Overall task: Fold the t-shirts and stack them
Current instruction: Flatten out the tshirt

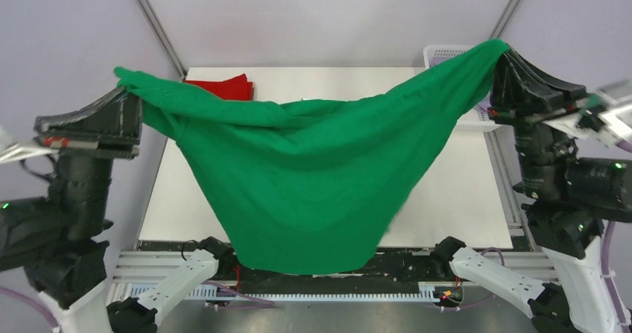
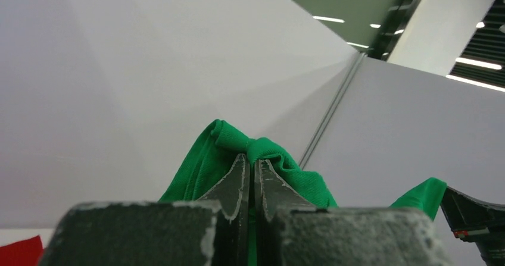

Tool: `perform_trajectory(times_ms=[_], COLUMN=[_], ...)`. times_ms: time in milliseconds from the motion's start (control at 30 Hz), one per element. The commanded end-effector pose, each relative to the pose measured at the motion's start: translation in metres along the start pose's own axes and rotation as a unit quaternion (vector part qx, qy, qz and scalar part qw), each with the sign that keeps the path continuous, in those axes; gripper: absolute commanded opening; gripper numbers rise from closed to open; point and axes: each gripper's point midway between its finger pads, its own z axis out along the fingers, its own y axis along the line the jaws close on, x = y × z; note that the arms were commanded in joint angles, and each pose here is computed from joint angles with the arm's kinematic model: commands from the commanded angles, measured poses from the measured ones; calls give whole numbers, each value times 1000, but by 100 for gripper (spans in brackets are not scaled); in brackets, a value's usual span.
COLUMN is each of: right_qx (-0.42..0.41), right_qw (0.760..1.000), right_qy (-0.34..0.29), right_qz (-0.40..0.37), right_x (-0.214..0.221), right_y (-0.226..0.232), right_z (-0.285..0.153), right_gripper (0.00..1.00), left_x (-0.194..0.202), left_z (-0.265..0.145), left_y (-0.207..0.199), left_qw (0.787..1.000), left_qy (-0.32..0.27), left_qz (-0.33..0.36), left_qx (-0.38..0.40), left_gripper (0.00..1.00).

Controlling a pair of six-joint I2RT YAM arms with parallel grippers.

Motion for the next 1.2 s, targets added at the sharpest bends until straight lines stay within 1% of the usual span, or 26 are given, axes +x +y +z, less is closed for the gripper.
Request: perform_trajectory(times_ms=[0,67,100,167,233,300,333,367,400,433,467,500,533,633,700,833,900,967,1033,1067,1167], right_qx=[81,131,157,196,196,184,184,181,176,166,159,153,158,165,162,134,112,76,36,16,-20], right_qw=[990,973,958,924,898,882,875,867,861,860,855,852,847,839,842,843,841,837,833,831,820], right_qy=[87,145,183,244,300,351,373,401,422,438,456,468,478,493,494,510,525,541,549,548,552], right_qz=[-71,-122,-156,-218,-256,-254,-248,-236,-221,-203,-188,-178,-171,-159,-147,-109,-70,-9,56,89,149], right_x=[65,111,143,203,275,349,380,418,452,478,502,517,529,540,537,530,529,528,527,524,519], right_y=[-14,-23,-26,-30,-30,-31,-36,-36,-36,-32,-28,-25,-25,-23,-22,-8,5,28,54,68,98], right_z=[26,32,33,30,27,21,14,4,-6,-13,-21,-25,-29,-35,-40,-63,-83,-111,-137,-149,-186], right_gripper=[0,0,0,0,0,0,0,0,3,10,21,41,59,97,98,98,98,98,98,98,98], left_x=[65,105,129,184,252,331,362,394,415,436,445,450,451,459,464,485,502,520,538,547,574], left_z=[46,63,71,78,80,75,71,66,65,59,56,55,57,66,67,58,52,49,46,43,26], left_y=[50,96,119,173,220,269,287,305,318,329,336,341,342,330,321,308,300,292,286,285,287], left_qw=[993,975,963,922,878,832,816,798,785,767,752,744,743,761,772,777,778,780,777,773,751], left_qy=[56,75,90,125,189,271,304,340,372,405,424,432,435,449,457,488,509,529,546,555,583], left_qz=[24,43,62,107,141,158,159,162,158,156,156,161,163,140,120,80,52,25,1,-8,-27], left_qx=[-105,-203,-246,-349,-415,-458,-466,-470,-469,-473,-480,-484,-481,-446,-426,-390,-364,-335,-312,-307,-310], left_gripper=[5,10,12,15,15,15,17,28,49,81,98,100,100,100,100,100,100,100,100,100,100])
